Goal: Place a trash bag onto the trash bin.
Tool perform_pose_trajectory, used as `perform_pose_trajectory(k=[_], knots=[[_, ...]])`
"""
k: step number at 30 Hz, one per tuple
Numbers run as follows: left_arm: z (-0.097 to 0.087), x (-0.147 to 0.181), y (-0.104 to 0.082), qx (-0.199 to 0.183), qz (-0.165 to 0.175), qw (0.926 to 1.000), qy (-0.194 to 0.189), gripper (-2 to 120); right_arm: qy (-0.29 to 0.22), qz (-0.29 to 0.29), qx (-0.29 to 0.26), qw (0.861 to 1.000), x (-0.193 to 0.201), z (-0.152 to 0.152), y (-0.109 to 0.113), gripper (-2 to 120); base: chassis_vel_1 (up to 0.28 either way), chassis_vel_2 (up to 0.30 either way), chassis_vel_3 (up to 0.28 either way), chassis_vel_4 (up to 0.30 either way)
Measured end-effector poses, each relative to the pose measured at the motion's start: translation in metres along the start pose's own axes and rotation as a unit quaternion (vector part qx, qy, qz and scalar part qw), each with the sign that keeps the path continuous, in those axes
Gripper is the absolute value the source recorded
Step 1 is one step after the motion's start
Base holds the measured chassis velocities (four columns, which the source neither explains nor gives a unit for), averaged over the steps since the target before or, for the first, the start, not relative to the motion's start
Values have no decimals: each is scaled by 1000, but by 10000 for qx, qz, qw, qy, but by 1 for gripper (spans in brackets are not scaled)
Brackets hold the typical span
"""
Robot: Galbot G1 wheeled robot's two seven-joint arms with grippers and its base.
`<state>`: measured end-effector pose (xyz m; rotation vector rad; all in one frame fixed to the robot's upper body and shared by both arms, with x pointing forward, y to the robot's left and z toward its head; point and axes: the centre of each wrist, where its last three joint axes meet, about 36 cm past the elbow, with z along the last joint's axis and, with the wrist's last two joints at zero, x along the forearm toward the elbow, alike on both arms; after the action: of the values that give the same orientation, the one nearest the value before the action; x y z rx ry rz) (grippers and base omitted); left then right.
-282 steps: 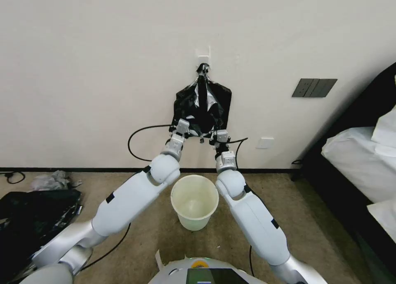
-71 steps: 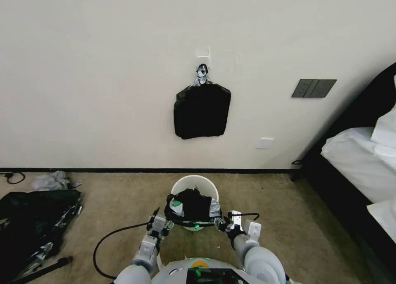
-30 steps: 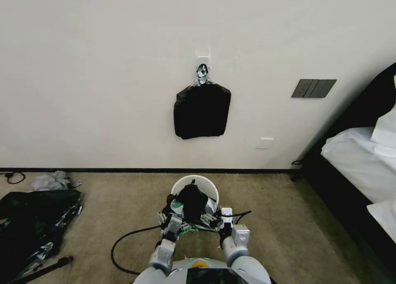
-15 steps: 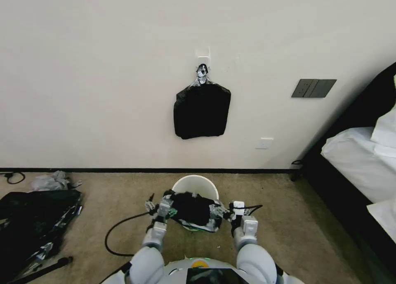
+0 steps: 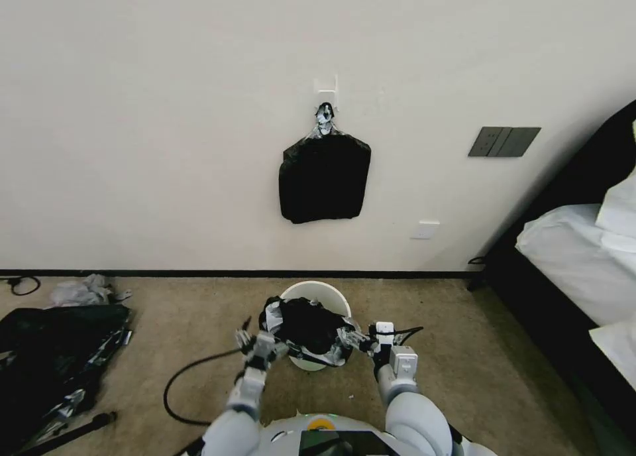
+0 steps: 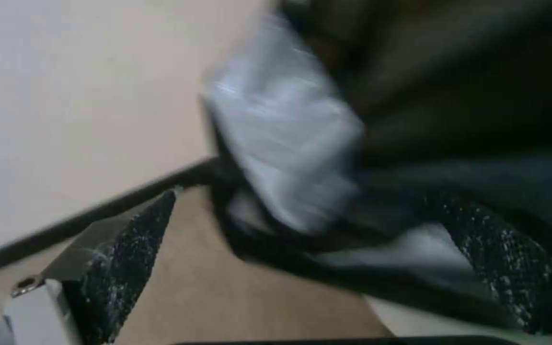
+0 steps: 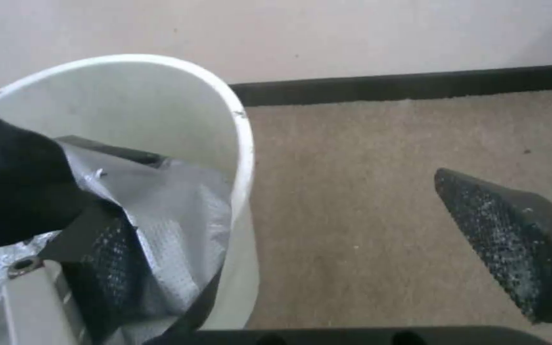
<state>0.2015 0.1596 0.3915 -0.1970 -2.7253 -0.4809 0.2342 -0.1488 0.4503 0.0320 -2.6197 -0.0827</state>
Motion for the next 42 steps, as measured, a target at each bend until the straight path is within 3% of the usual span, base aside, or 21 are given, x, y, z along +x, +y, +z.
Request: perform_pose_trajectory(k=[5,16,23,27,29,31,37,40,41,42], knots=[[4,20,-16,56,283,9994,166,100,1,-57,-41,10000,9,-3,-2,100,0,0,0,0],[9,35,-24,18,325,9981,516,100,-174,-317,-272,9990,29,-20,-10,100,0,0,0,0],[-2,52,-21,175,395,9975,555,100,-410,-493,-466,9969,38,-48,-21,100,0,0,0,0],[-9,50,-13,349,333,9984,303,100,-553,-520,-458,9961,34,-57,-30,100,0,0,0,0],[-15,28,0,440,172,9987,-176,100,-625,-519,-412,9958,25,-58,-34,100,0,0,0,0],[-18,13,12,306,170,9983,-475,100,-634,-564,-388,9956,20,-57,-35,100,0,0,0,0],[-25,4,43,104,420,9963,-748,100,-692,-838,-283,9937,4,-56,-42,100,0,0,0,0],[-40,12,62,271,612,9927,-1008,100,-1123,-1377,35,9841,-26,-72,-72,100,0,0,0,0],[-40,12,62,271,612,9927,-1008,100,-1123,-1377,35,9841,-26,-72,-72,100,0,0,0,0],[-49,15,69,435,607,9907,-1138,100,-1387,-1869,334,9720,-47,-90,-92,100,0,0,0,0]])
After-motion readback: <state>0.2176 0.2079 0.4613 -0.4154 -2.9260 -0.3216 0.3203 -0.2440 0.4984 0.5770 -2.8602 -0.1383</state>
